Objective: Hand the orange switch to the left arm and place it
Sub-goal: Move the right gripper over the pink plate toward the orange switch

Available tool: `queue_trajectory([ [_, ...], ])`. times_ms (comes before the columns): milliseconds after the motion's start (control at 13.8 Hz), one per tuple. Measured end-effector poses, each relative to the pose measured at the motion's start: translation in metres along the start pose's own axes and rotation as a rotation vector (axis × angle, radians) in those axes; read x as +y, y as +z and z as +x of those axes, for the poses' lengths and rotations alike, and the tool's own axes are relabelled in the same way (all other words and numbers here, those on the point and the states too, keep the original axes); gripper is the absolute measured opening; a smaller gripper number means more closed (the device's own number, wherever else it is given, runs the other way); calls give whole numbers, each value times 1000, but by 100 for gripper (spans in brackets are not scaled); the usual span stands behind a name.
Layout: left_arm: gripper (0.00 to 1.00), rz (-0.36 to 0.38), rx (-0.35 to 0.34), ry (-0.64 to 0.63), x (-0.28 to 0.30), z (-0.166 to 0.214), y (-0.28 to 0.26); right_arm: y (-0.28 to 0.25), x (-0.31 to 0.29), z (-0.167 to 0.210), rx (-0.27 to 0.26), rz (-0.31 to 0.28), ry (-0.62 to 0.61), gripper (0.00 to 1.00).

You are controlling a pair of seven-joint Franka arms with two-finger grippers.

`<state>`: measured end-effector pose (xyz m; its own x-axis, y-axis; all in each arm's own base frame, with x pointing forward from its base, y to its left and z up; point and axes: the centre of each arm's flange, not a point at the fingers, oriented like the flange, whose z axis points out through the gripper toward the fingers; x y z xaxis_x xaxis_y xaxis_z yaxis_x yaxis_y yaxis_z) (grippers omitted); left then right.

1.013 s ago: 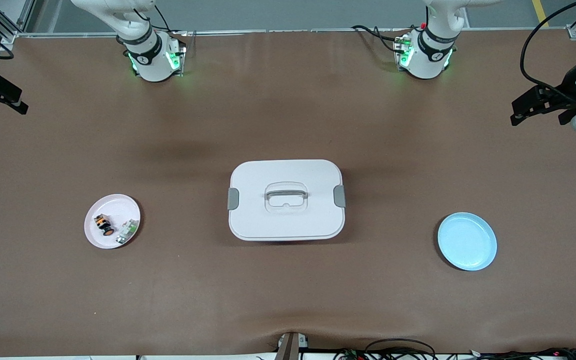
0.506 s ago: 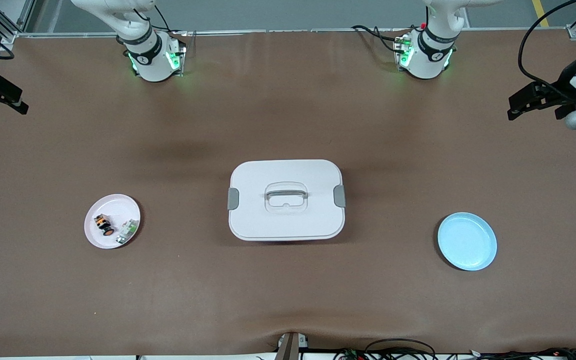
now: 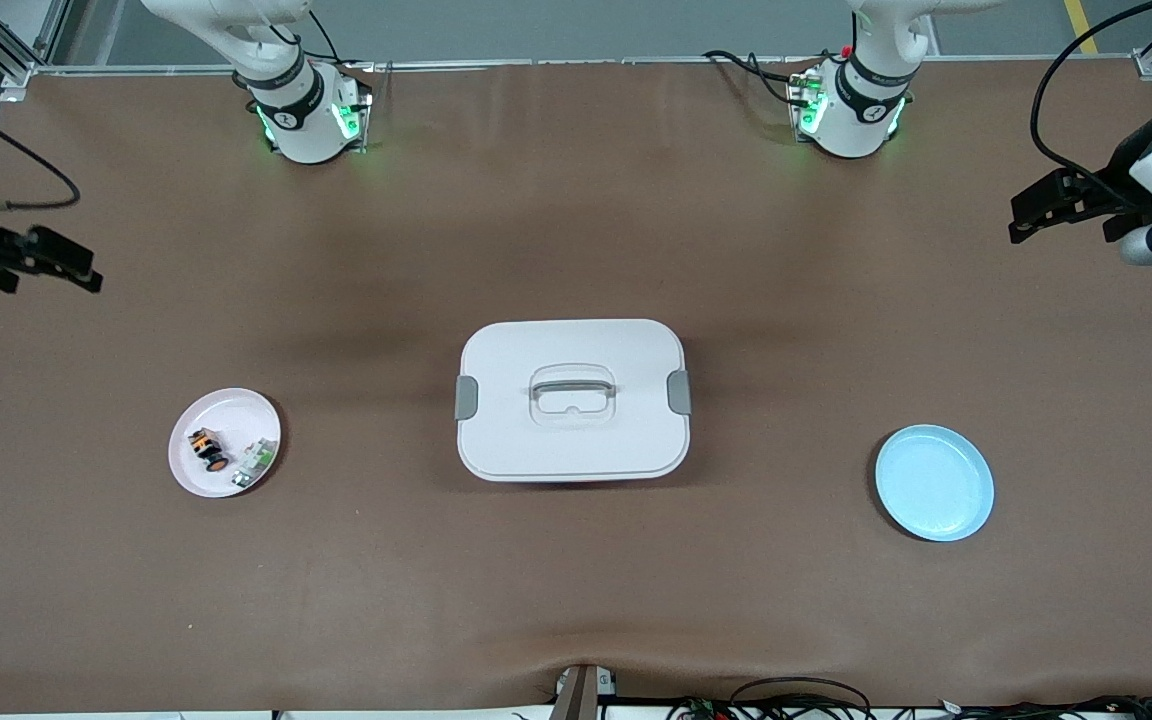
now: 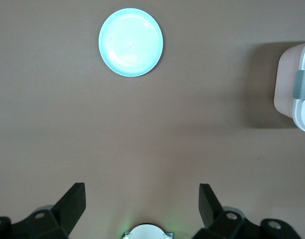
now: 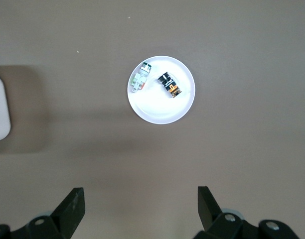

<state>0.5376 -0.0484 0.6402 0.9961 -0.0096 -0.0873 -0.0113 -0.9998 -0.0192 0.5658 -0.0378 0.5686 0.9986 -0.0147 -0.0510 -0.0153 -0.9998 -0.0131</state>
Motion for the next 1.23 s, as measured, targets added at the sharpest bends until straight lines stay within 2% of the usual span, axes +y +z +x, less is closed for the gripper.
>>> queue_trajectory([
  [217, 100, 0, -4, 0, 0, 1, 2, 43, 6, 23, -41, 0, 16, 100],
  [362, 100, 0, -11, 1, 0, 4, 6, 72, 21, 33, -76, 0, 91, 100],
  [506, 100, -1, -17, 1, 1, 6, 9, 107, 38, 42, -105, -2, 222, 100],
  [723, 100, 0, -19, -2, 0, 7, 10, 150, 42, 46, -124, -18, 493, 100],
  [868, 100, 9, -20, -4, -1, 8, 11, 159, 41, 47, -109, -25, 658, 100],
  [940, 100, 12, -21, -4, -1, 8, 12, 161, 42, 49, -88, -23, 701, 100],
  [1230, 100, 13, -6, -5, -2, 8, 5, 172, 74, 56, 15, 5, 793, 100],
])
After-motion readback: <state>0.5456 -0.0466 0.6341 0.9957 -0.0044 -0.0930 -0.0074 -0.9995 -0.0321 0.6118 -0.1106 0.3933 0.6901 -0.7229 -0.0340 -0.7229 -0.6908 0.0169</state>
